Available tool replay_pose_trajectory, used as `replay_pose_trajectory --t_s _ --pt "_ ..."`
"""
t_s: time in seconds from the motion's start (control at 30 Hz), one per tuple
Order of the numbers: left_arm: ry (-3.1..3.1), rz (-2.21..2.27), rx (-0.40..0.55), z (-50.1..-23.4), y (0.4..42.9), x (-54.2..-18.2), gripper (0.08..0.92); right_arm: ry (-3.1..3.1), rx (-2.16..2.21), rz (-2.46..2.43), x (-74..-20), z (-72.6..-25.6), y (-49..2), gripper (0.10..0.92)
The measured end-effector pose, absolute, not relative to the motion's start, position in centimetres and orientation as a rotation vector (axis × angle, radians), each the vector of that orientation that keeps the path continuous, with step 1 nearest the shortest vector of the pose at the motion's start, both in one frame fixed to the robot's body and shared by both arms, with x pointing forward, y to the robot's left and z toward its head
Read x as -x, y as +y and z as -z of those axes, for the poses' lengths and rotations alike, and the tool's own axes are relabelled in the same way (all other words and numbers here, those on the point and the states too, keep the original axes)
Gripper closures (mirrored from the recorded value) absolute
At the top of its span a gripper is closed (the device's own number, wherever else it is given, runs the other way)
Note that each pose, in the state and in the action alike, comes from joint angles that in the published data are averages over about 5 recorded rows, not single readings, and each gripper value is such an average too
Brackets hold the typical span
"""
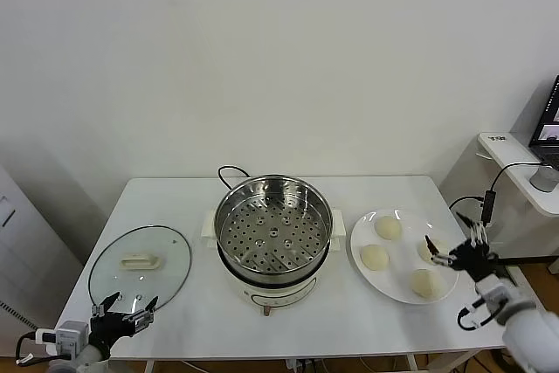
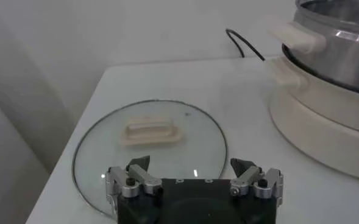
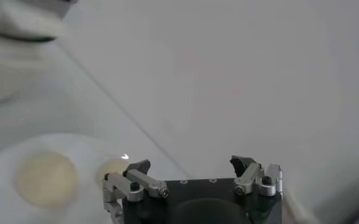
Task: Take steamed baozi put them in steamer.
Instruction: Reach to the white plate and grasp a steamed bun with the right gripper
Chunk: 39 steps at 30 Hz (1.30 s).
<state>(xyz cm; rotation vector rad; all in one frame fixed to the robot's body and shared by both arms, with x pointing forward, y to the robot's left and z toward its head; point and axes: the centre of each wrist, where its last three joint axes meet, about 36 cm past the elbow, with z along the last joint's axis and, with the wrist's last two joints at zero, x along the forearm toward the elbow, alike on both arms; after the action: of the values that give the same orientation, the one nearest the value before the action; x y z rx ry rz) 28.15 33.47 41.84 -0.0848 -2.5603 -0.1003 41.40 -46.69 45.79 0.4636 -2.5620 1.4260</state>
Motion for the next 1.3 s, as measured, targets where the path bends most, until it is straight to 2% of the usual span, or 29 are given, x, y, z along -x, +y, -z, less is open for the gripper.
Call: replay_pose_trajectory --t_s 0.33,0.7,1.0,1.3 --pt "-2.570 0.109 0.093 -42.0 33.2 -28.7 0.177 -2.245 -0.860 -1.539 -49.9 -50.9 -49.2 0.200" --pt "-2.571 0.121 0.090 -41.9 33.2 -28.6 0.177 -1.865 -1.209 -1.514 -58.6 -54.3 -48.8 0.200" --pt "-2.574 0.127 0.089 -42.0 33.2 -28.6 0.177 -1.618 -1.346 -1.526 -64.5 -53.4 -45.7 0.200" --pt "-2.575 0.121 0.087 -42.0 33.1 -28.5 0.177 -1.459 -1.396 -1.566 -67.9 -51.1 -42.2 0.200"
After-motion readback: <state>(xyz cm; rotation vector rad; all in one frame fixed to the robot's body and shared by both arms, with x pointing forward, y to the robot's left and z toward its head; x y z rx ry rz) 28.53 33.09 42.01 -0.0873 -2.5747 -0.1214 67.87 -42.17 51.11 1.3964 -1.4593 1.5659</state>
